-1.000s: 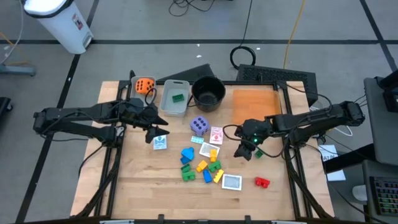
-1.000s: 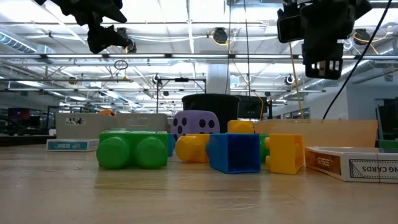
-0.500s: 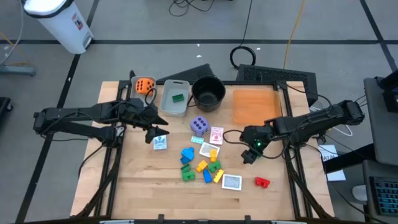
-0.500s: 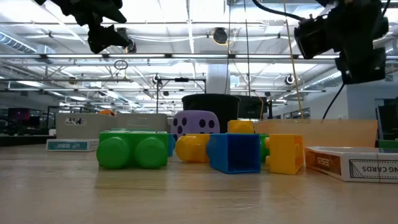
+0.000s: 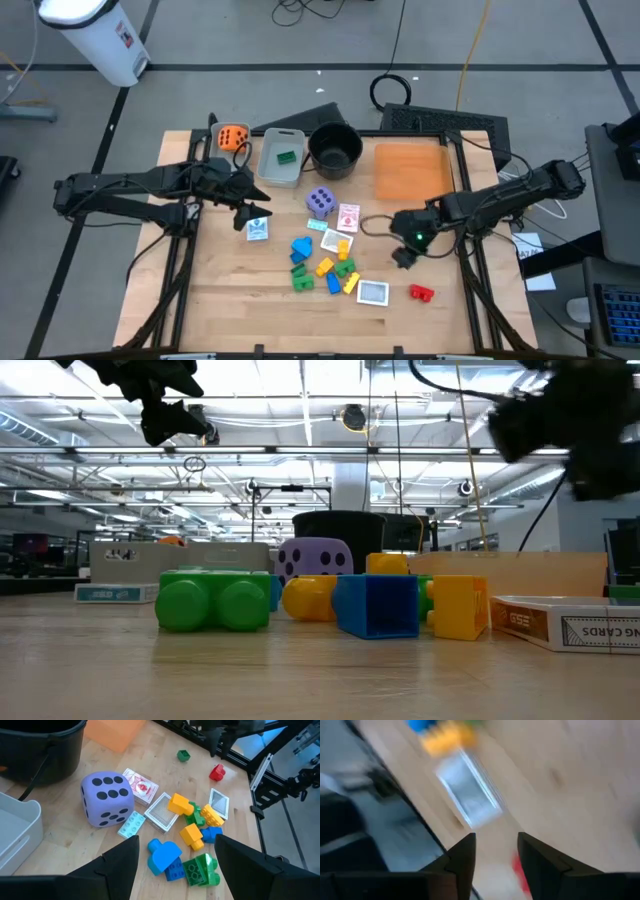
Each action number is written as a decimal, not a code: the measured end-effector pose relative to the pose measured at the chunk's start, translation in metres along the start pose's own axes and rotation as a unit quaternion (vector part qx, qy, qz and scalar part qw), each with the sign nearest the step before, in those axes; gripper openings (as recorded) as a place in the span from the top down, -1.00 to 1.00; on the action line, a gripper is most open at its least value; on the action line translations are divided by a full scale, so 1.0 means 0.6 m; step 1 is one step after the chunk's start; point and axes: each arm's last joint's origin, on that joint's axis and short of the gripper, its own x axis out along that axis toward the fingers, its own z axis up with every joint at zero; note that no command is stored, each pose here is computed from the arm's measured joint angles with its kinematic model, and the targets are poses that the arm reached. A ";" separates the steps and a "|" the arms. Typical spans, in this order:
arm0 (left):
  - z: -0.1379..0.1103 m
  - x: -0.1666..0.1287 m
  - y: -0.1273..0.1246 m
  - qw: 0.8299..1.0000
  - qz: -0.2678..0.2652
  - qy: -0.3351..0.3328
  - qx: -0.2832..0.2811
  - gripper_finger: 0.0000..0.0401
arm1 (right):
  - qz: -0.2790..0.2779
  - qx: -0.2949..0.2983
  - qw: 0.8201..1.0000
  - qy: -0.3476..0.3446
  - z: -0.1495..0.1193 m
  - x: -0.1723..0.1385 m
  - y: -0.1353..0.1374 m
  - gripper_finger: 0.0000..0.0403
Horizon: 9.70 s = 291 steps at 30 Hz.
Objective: Pick & Place Toys
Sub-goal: Put the green game piece into the right gray bin
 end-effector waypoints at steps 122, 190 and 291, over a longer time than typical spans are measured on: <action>0.235 0.118 -0.084 0.925 -0.247 -0.048 0.285 -0.33 | 0.549 -0.143 0.754 -0.330 0.131 -0.068 0.102 0.28; 0.289 0.237 -0.083 0.919 -0.325 -0.014 0.223 0.13 | 0.557 -0.162 0.764 -0.283 0.127 -0.067 0.103 0.28; 0.332 0.194 -0.053 0.901 0.287 -0.153 0.288 -0.47 | 0.514 -0.035 0.570 -0.640 0.246 -0.252 -0.069 0.27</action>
